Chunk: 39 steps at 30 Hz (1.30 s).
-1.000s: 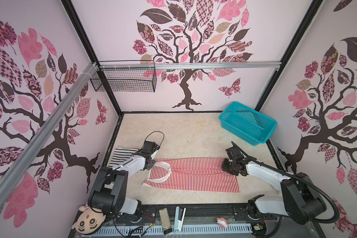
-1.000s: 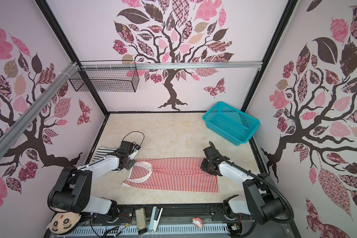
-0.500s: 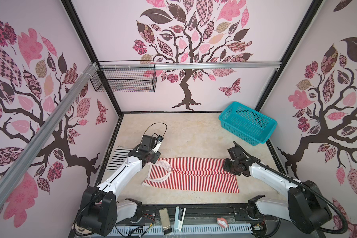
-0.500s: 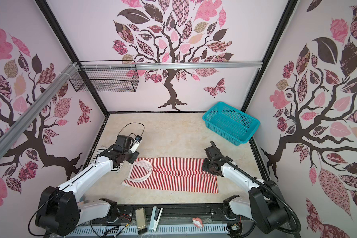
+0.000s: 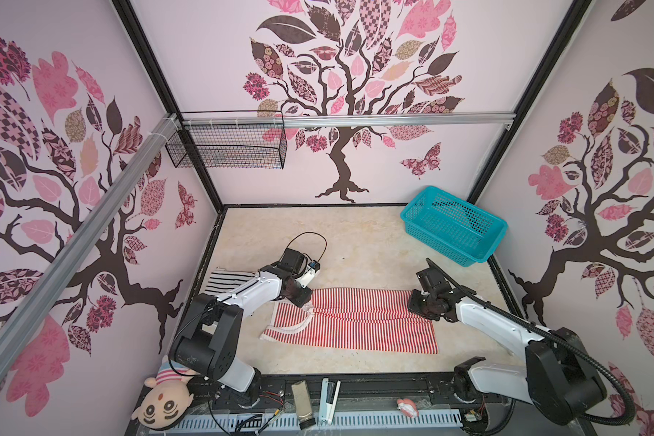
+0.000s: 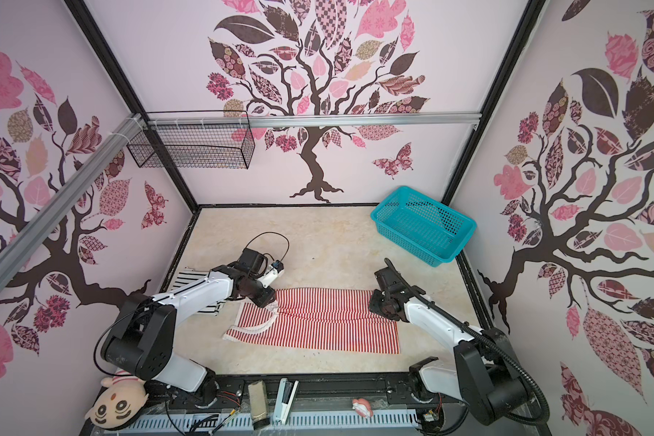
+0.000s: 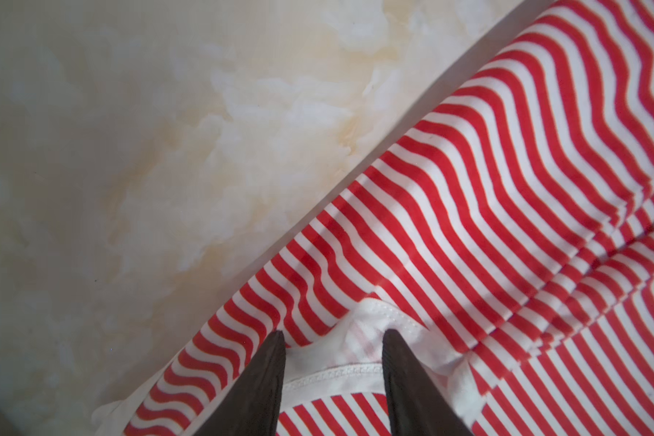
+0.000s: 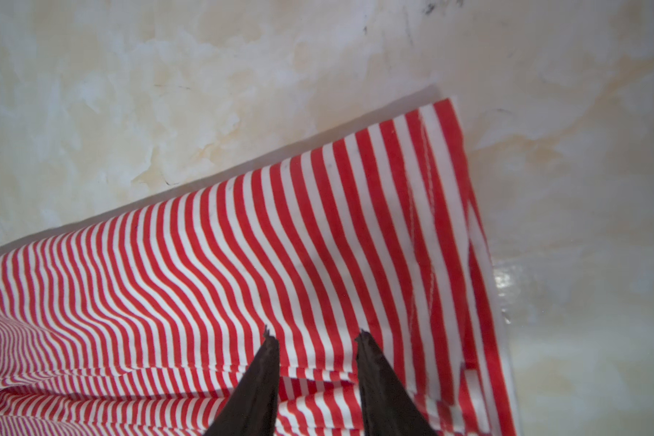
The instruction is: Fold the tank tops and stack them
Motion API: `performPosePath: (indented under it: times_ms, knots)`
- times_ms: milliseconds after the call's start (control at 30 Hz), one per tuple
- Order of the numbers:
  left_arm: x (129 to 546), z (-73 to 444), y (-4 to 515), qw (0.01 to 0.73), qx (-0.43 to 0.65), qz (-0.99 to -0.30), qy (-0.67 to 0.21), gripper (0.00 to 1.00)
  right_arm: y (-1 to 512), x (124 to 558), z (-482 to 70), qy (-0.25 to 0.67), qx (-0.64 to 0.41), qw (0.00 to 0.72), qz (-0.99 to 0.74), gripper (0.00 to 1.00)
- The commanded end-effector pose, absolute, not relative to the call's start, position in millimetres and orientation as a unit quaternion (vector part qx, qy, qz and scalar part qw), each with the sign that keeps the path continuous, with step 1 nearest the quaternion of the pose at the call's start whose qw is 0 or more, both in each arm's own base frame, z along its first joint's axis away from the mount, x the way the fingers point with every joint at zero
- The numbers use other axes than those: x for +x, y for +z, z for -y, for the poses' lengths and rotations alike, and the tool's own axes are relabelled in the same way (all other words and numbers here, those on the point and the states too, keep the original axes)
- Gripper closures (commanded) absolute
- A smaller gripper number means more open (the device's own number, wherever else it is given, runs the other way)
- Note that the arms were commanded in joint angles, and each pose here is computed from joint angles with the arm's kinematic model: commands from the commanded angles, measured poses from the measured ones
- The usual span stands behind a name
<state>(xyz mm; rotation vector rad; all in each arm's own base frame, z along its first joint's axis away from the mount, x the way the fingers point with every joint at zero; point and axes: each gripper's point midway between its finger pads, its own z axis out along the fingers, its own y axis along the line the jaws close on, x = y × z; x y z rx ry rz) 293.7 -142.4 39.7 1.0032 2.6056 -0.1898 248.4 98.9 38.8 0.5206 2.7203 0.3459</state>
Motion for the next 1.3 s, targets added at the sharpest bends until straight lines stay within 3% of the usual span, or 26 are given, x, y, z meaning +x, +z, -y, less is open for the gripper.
performPosePath:
  times_ms: [0, 167, 233, 467, 767, 1033, 1267]
  knots:
    - [294, 143, 32, 0.164, 0.363, -0.915, -0.065, 0.55, 40, 252, -99, 0.12, 0.184, 0.171, -0.961, 0.62]
    - [281, 131, 10, 0.119, 0.378, -0.917, -0.043, 0.55, 49, 259, -98, 0.11, 0.177, 0.181, -0.961, 0.61]
    - [281, 126, 5, 0.105, 0.377, -0.92, -0.035, 0.61, 55, 266, -100, 0.11, 0.174, 0.185, -0.961, 0.61]
    - [290, 124, 13, 0.105, 0.37, -0.923, -0.018, 0.59, 61, 283, -107, 0.112, 0.168, 0.187, -0.962, 0.59]
    - [316, 131, 12, 0.078, 0.381, -0.921, -0.009, 0.59, 34, 267, -110, 0.117, 0.17, 0.146, -0.967, 0.59]
    - [356, 143, 14, 0.096, 0.401, -0.911, 0.005, 0.59, 23, 241, -101, 0.119, 0.194, 0.137, -0.964, 0.58]
    - [420, 162, 13, 0.115, 0.407, -0.906, 0.019, 0.59, 8, 214, -101, 0.12, 0.21, 0.118, -0.963, 0.58]
